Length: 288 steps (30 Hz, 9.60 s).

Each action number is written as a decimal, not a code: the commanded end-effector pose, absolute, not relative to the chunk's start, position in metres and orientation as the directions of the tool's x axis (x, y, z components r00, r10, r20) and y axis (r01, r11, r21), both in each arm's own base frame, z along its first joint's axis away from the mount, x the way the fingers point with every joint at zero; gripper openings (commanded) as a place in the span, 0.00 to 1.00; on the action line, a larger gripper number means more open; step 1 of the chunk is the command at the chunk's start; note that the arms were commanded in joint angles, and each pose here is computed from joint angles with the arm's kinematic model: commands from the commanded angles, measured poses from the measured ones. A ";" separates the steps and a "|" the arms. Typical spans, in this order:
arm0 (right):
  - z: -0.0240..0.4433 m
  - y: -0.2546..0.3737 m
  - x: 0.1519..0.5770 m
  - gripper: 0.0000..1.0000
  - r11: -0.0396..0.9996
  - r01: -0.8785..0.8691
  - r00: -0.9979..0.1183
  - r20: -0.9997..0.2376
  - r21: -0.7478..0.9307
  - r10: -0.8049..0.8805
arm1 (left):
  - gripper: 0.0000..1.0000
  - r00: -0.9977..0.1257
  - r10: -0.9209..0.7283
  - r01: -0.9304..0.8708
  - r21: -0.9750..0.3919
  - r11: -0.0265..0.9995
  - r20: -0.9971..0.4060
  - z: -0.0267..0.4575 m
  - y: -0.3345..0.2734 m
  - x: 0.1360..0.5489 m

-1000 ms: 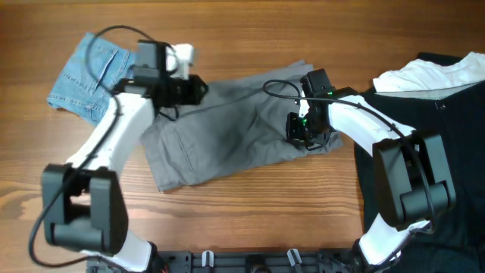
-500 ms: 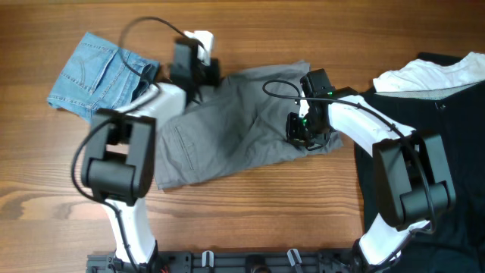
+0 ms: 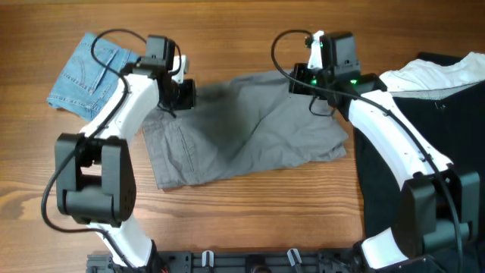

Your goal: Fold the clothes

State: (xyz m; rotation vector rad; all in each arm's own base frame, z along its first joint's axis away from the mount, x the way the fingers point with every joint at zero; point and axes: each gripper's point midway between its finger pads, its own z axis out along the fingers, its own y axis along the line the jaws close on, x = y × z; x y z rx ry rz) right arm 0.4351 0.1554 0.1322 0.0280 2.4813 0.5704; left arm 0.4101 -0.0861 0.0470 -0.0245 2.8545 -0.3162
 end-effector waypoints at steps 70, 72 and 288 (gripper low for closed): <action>0.064 0.112 0.272 0.16 0.912 0.035 -0.995 -0.067 0.409 0.068 | 0.84 -0.990 -0.126 -0.101 -0.318 0.943 -0.060 0.140 -0.078 0.362; 0.090 0.119 0.286 0.20 0.894 -0.029 -0.984 -0.168 0.447 0.053 | 0.85 -0.981 -0.191 -0.189 -0.299 0.935 0.023 0.137 -0.053 0.345; 0.317 0.141 0.240 1.00 0.803 -0.573 -0.109 -0.987 0.162 0.120 | 1.00 -0.712 0.005 0.143 -0.138 0.980 -0.702 0.296 -0.050 0.182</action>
